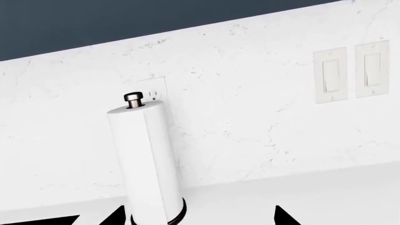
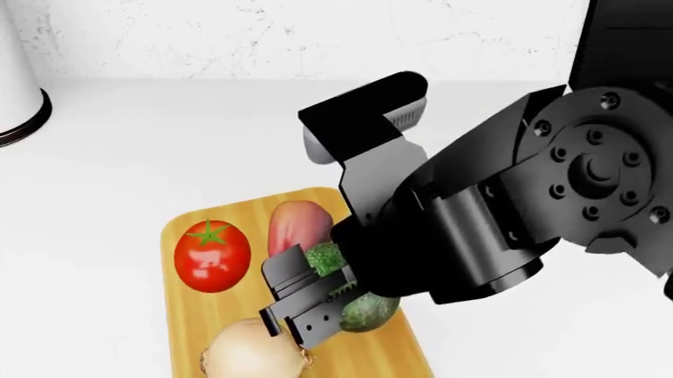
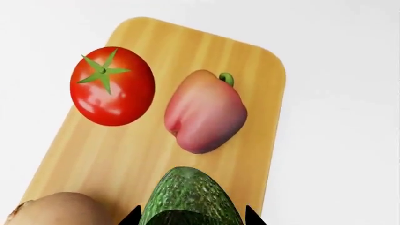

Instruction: Place the avocado, onion, tomato and bell pepper on the cutting board.

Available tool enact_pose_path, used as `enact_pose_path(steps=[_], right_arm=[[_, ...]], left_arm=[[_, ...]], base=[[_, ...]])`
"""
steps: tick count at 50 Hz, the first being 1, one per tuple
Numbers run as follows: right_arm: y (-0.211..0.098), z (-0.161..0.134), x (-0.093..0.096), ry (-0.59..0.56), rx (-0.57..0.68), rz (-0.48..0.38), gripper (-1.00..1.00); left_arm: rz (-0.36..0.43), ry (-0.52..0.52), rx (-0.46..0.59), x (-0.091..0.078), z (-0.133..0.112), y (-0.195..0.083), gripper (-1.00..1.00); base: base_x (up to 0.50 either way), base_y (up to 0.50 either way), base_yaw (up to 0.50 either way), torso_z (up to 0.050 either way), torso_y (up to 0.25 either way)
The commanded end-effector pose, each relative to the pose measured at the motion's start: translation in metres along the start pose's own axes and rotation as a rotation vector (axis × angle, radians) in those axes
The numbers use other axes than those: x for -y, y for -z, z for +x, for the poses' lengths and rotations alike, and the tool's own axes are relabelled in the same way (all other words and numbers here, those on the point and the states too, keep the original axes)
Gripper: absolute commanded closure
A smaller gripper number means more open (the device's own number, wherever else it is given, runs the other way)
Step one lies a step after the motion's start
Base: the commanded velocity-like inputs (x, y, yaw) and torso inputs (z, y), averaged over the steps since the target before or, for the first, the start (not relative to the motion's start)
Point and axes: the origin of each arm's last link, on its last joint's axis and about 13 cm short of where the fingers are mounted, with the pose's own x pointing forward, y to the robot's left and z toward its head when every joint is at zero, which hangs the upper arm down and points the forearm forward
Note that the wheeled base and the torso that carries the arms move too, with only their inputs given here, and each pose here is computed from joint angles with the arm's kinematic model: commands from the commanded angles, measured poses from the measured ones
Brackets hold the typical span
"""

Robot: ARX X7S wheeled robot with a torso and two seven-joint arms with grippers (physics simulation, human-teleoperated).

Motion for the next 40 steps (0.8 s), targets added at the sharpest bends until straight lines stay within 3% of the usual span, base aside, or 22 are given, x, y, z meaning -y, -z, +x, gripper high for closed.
enact_pose_path(steps=[1,10,29,40], right_arm=[[-0.002,-0.006,0.001,0.011,0.011,-0.036,-1.00],[-0.008,-0.019,0.000,0.017,0.039,-0.036,-1.00],[-0.025,-0.073,-0.013,0.088,0.196,-0.134,-1.00],[-0.008,-0.095,-0.031,0.248,0.355,-0.223,-1.00]], left_arm=[[0.002,-0.003,0.005,-0.001,0.000,-0.002,-1.00],[0.000,0.000,0.008,-0.001,0.000,-0.002,-1.00],[0.007,-0.002,0.011,0.000,-0.001,-0.003,-1.00],[0.012,0.005,0.017,0.000,-0.003,-0.004,-1.00]], base=[[0.00,0.00,0.00,0.000,0.000],[0.00,0.00,0.00,0.000,0.000],[0.00,0.00,0.00,0.000,0.000],[0.00,0.00,0.00,0.000,0.000]])
